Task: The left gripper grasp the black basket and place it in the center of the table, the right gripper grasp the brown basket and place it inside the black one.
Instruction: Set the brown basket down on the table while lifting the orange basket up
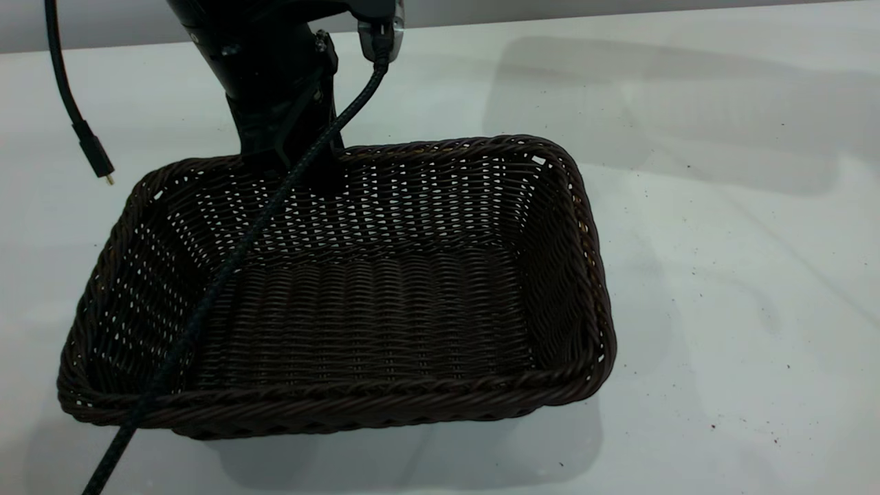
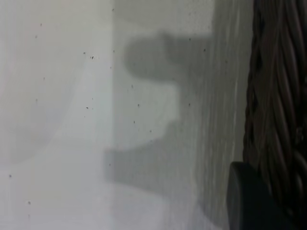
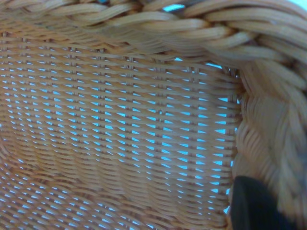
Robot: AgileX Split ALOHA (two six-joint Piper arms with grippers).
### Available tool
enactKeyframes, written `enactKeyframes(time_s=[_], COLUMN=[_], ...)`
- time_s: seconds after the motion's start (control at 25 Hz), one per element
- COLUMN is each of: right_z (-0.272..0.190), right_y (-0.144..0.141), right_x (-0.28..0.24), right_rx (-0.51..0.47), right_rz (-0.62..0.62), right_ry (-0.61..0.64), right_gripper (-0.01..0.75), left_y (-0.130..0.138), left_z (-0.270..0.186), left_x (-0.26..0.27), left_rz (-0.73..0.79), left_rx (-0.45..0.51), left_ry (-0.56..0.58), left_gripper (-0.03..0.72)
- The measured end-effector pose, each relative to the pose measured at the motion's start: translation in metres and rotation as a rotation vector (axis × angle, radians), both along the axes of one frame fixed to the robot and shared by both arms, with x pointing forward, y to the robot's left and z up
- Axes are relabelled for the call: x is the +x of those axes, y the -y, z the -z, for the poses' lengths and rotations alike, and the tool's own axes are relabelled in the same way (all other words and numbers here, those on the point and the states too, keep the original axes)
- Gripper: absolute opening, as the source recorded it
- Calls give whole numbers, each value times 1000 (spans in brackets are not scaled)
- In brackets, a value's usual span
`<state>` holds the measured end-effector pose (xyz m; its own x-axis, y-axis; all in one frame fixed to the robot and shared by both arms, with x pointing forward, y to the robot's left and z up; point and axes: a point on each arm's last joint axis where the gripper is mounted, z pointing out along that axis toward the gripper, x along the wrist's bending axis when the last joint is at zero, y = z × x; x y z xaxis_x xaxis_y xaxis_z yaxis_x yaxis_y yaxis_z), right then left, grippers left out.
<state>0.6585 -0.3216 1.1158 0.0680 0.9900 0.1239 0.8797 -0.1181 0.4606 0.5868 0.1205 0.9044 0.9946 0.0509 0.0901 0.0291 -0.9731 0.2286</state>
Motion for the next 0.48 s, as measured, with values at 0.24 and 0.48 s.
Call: enactKeyframes(time_s=[0.24, 0.48], right_z=[0, 0], right_y=[0, 0], right_x=[0, 0], right_rx=[0, 0], right_rz=[0, 0], right_ry=[0, 0], right_gripper=[109, 109], left_y=[0, 0], left_z=[0, 0], left_x=[0, 0], left_rz=[28, 32], left_rx=[3, 5], left_ry=[7, 11], left_gripper=[145, 155])
